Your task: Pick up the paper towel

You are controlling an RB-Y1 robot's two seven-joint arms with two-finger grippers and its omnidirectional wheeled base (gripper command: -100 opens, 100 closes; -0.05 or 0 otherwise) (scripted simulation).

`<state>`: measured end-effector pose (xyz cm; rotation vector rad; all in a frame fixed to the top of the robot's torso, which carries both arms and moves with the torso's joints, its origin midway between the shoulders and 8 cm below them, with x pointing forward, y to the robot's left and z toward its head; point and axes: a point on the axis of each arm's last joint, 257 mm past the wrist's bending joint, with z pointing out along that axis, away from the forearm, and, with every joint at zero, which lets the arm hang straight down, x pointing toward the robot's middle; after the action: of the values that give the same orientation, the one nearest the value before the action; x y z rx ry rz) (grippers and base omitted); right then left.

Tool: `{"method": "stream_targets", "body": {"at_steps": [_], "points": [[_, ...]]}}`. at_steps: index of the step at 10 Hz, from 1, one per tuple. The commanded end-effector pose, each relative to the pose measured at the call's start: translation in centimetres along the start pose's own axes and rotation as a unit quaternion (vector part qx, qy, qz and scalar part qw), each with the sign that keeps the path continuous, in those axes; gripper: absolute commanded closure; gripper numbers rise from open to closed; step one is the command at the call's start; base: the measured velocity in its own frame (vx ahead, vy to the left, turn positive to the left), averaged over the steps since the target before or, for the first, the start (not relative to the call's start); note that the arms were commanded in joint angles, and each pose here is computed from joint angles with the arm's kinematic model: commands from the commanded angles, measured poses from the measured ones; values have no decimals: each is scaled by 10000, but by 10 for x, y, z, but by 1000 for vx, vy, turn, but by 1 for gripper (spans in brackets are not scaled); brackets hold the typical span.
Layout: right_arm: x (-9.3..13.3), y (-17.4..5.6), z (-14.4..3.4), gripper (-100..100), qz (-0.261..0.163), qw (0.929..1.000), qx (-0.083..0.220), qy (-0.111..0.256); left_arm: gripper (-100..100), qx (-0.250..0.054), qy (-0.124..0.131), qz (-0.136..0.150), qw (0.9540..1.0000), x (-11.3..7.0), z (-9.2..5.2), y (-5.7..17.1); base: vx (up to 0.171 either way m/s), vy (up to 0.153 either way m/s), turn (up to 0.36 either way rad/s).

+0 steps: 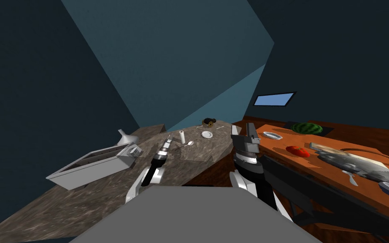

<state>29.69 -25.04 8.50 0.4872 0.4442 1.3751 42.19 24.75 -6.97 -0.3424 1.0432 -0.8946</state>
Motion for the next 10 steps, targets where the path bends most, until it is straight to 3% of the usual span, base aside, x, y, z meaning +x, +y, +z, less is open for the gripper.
{"method": "stream_targets", "body": {"at_steps": [1,4,6,10], "points": [[0,0,0,0,0,10000,0,0,-100,-185,287,366,9987,12,-1,21,60,-71,-5],[0,0,0,0,0,10000,0,0,-100,-364,612,775,9944,27,-5,45,51,-52,-2],[0,0,0,0,0,10000,0,0,-100,-489,861,1095,9890,37,-9,64,40,-40,-3],[0,0,0,0,0,10000,0,0,-100,-744,1395,1805,9708,52,-21,107,46,-55,-3]]}}
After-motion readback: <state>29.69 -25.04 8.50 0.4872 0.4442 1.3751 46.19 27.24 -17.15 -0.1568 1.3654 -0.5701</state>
